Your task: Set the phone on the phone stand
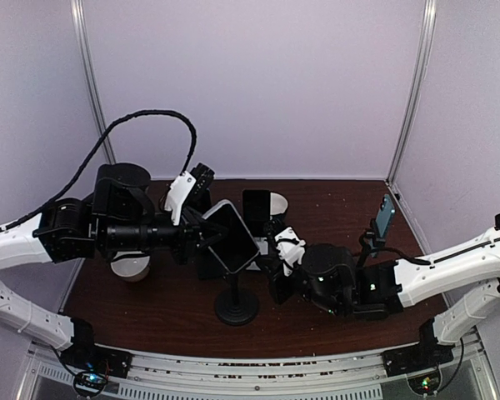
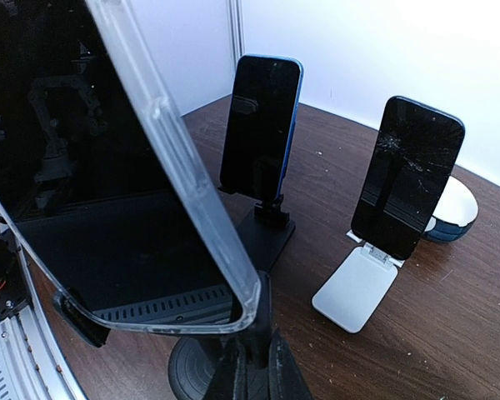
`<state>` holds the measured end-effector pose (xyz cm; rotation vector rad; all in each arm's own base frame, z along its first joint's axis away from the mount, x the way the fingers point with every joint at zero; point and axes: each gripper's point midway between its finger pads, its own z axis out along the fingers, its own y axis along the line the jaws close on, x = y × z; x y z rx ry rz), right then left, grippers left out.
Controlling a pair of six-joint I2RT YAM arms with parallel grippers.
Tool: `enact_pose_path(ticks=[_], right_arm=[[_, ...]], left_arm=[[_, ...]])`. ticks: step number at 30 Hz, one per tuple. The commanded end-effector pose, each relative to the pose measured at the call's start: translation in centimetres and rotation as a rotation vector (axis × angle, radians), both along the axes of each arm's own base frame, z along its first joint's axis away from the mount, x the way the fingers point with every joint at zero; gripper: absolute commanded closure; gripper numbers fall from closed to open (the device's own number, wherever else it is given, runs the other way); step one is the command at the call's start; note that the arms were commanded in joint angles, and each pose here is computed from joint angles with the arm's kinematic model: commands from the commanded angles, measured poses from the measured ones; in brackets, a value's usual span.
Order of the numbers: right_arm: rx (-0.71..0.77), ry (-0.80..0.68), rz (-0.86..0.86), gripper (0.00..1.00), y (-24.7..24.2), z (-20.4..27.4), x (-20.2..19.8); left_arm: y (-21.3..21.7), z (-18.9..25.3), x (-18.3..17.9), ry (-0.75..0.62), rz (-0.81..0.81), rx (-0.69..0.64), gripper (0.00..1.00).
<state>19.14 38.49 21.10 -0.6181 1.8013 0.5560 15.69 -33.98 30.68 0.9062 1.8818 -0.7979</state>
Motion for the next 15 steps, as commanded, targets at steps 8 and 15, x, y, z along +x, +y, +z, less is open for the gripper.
enact_pose_path(ticks=[8, 15], right_arm=[[-0.038, -0.083, -0.349, 1.0, -7.3, 1.7, 6.5], [-0.038, -0.077, -0.335, 1.0, -7.5, 2.0, 6.8]], left_arm=[[6.7, -11.0, -3.2, 0.161, -0.078, 0.575, 1.0], [7.3, -11.4, -2.9, 0.154, -0.08, 0.646, 1.0]])
